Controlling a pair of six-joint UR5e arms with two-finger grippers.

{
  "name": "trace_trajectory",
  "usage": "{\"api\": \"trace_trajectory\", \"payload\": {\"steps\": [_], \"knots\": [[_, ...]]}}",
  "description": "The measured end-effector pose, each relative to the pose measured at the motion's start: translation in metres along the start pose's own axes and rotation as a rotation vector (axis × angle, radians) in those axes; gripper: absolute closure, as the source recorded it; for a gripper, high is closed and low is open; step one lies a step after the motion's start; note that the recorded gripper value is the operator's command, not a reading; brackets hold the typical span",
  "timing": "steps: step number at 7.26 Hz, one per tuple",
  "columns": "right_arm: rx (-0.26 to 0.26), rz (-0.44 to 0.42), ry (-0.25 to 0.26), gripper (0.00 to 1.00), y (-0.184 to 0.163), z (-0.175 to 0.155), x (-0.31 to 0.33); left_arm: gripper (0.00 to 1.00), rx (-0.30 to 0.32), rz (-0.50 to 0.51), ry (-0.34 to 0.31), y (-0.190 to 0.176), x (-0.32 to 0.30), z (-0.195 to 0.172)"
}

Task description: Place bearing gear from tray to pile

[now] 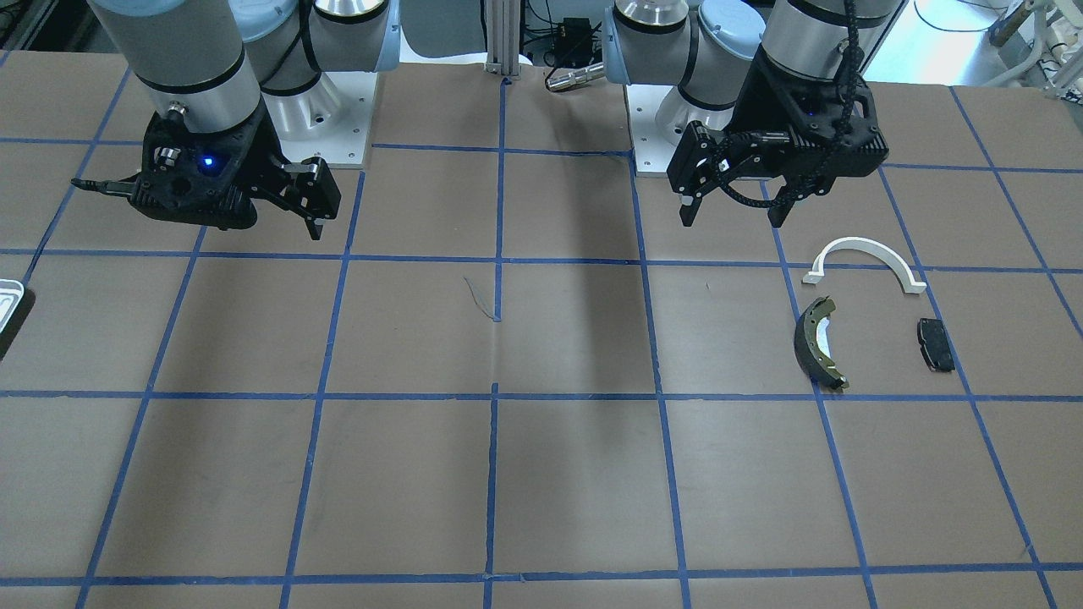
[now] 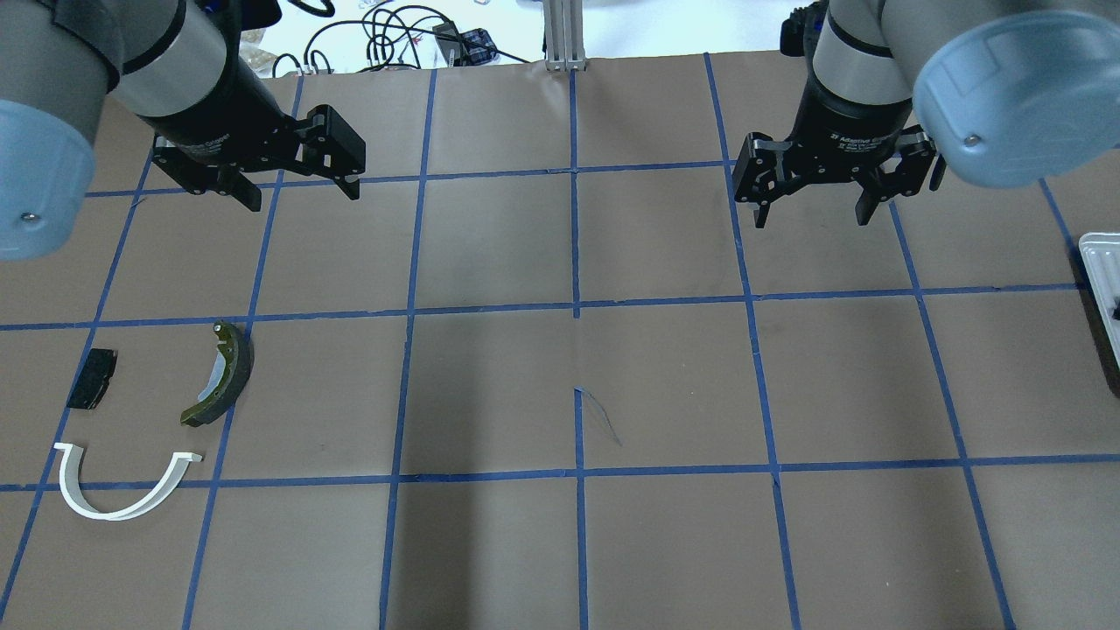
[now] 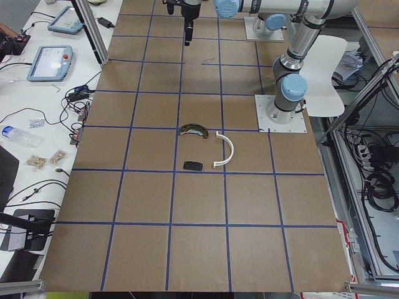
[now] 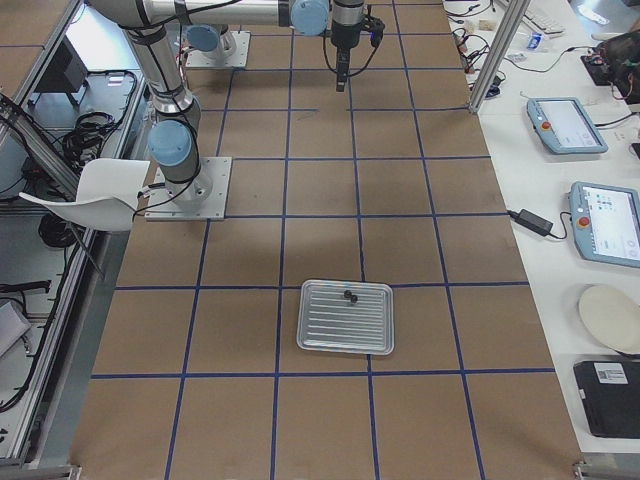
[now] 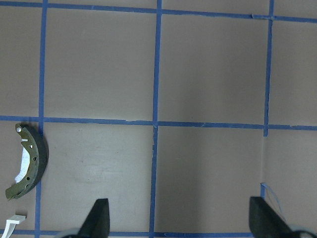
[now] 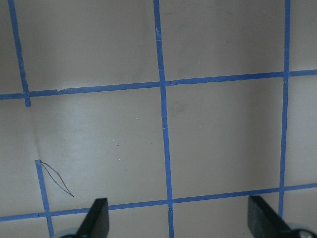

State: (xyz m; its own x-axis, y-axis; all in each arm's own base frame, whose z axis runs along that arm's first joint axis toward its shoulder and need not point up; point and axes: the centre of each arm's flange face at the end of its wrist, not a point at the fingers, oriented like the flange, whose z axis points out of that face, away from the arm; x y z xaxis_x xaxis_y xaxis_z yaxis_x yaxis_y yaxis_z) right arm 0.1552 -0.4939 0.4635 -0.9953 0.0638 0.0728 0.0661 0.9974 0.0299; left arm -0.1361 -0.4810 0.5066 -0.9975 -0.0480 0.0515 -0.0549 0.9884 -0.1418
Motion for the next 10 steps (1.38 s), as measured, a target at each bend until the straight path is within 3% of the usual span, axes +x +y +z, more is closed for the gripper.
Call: {"api": "trace_trajectory", "payload": {"steps": [10], "knots": [[-0.002, -0.002, 0.002, 0.00, -0.0036, 0.0017, 0.0046, 0.00, 0.001, -0.003, -0.003, 0.0000, -0.0009, -0.0006]]}}
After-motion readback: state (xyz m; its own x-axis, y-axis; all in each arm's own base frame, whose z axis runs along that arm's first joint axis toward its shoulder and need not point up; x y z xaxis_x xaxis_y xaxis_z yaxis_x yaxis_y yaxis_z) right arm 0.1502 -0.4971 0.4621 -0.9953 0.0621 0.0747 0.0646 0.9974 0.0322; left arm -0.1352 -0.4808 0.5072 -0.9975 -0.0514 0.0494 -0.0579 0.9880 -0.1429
